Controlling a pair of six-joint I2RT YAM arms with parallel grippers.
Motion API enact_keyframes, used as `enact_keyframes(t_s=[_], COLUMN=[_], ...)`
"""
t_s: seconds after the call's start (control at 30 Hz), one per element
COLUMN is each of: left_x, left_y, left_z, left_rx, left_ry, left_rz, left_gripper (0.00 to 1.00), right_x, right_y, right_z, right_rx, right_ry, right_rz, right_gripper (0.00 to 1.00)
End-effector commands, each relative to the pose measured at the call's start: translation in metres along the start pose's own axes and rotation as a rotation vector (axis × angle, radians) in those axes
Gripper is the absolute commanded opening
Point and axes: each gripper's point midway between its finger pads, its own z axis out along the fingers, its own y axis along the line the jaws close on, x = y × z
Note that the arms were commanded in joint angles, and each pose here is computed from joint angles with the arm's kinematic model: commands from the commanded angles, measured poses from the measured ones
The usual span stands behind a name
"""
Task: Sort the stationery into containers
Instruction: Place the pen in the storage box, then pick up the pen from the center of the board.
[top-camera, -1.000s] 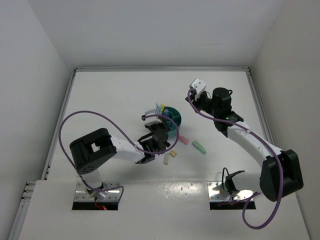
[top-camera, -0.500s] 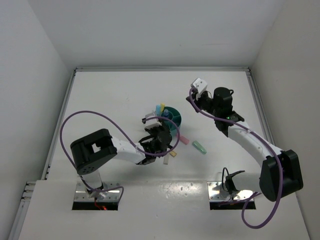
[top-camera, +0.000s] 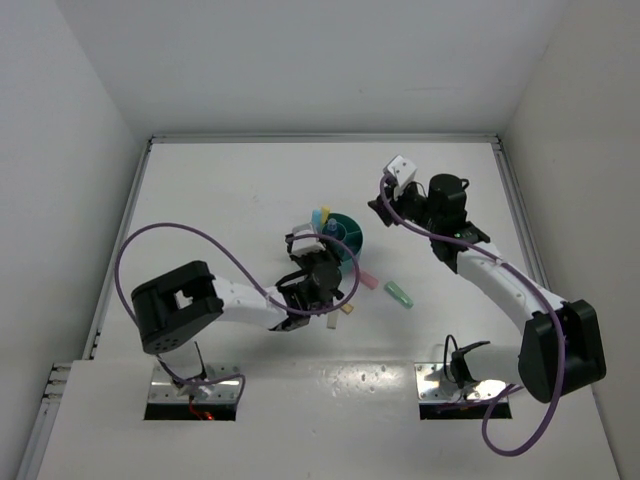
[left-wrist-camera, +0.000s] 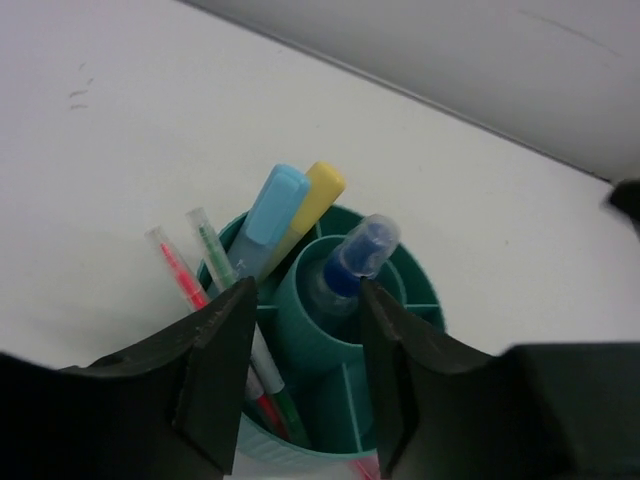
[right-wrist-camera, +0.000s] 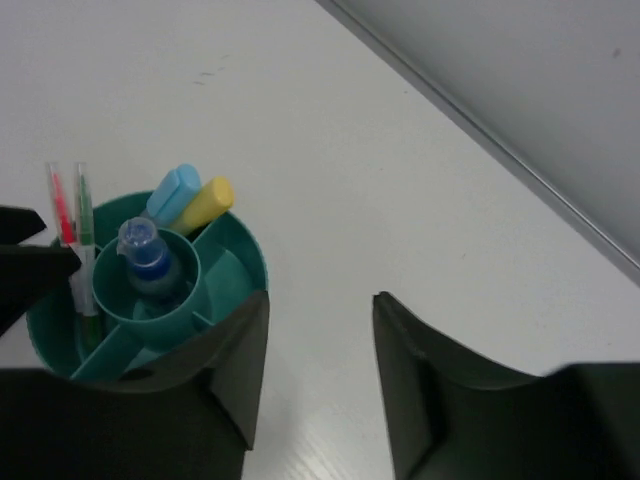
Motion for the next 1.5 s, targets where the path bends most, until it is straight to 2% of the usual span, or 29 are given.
enact_keyframes(t_s=[0.0,0.03,0.07,0.1,0.13,0.17,0.2,0.23,0.3,0.33,0.37,0.4,0.5,0.53,0.7,0.93,1.1,1.47], left_x=[-0.079,-0.074,-0.101,-0.11,-0.103,-0.121,-0.139,-0.135,-0.137,-0.148,-0.144,-0.156,-0.148,-0.147,-0.137,-0.133,-0.128,-0.127], left_y=[-0.036,-0.033,-0.037,-0.038,-0.026,-0.029,-0.024,-0.009,0.003,0.021,0.035,0.049,0.087,0.093,0.114,0.11,0.111,0.113], left_z=[-0.022,-0.025,-0.032,-0.037,-0.04,-0.042,-0.048,-0.052,-0.056,-0.062,-0.063,-0.065,-0.068,-0.069,-0.069,-0.066,-0.065,-0.067], left_rx=[0.082,0.075,0.079,0.083,0.056,0.048,0.05,0.048,0.106,0.114,0.11,0.109,0.061,0.059,0.076,0.091,0.09,0.103], left_ry=[-0.072,-0.062,-0.07,-0.056,-0.004,0.01,0.031,0.084,0.165,0.189,0.217,0.228,0.257,0.257,0.255,0.258,0.258,0.256], left_rz=[-0.12,-0.076,-0.109,-0.106,-0.016,-0.038,-0.066,0.025,0.063,0.059,0.064,0.017,0.018,0.011,0.018,0.068,0.069,0.055], left_gripper=[0.53,0.53,0.55,0.51,0.35,0.1,0.0,0.0,0.0,0.11,0.3,0.63,0.83,0.83,0.84,0.84,0.84,0.84], right_x=[-0.012,-0.008,-0.007,0.004,0.014,0.021,0.018,0.044,0.071,0.085,0.108,0.118,0.15,0.154,0.176,0.207,0.215,0.231], right_y=[-0.001,0.002,0.004,0.011,0.016,0.023,0.02,0.035,0.045,0.042,0.052,0.055,0.063,0.064,0.068,0.087,0.084,0.091], right_z=[0.0,0.001,-0.001,-0.004,-0.006,-0.01,-0.015,-0.03,-0.044,-0.052,-0.061,-0.067,-0.082,-0.086,-0.093,-0.091,-0.084,-0.082], right_rx=[-0.042,-0.065,-0.099,-0.158,-0.206,-0.256,-0.285,-0.36,-0.404,-0.374,-0.381,-0.37,-0.384,-0.393,-0.354,-0.339,-0.259,-0.229], right_ry=[-0.014,0.009,0.019,0.09,0.139,0.178,0.198,0.308,0.398,0.457,0.53,0.585,0.741,0.774,0.89,1.008,1.065,1.136], right_rz=[-0.038,-0.047,-0.054,-0.094,-0.117,-0.134,-0.216,-0.189,-0.187,-0.191,-0.177,-0.161,-0.067,-0.057,-0.035,0.014,0.004,-0.024], right_gripper=[0.59,0.59,0.59,0.48,0.33,0.16,0.02,0.0,0.0,0.13,0.25,0.41,0.64,0.71,0.71,0.66,0.54,0.52])
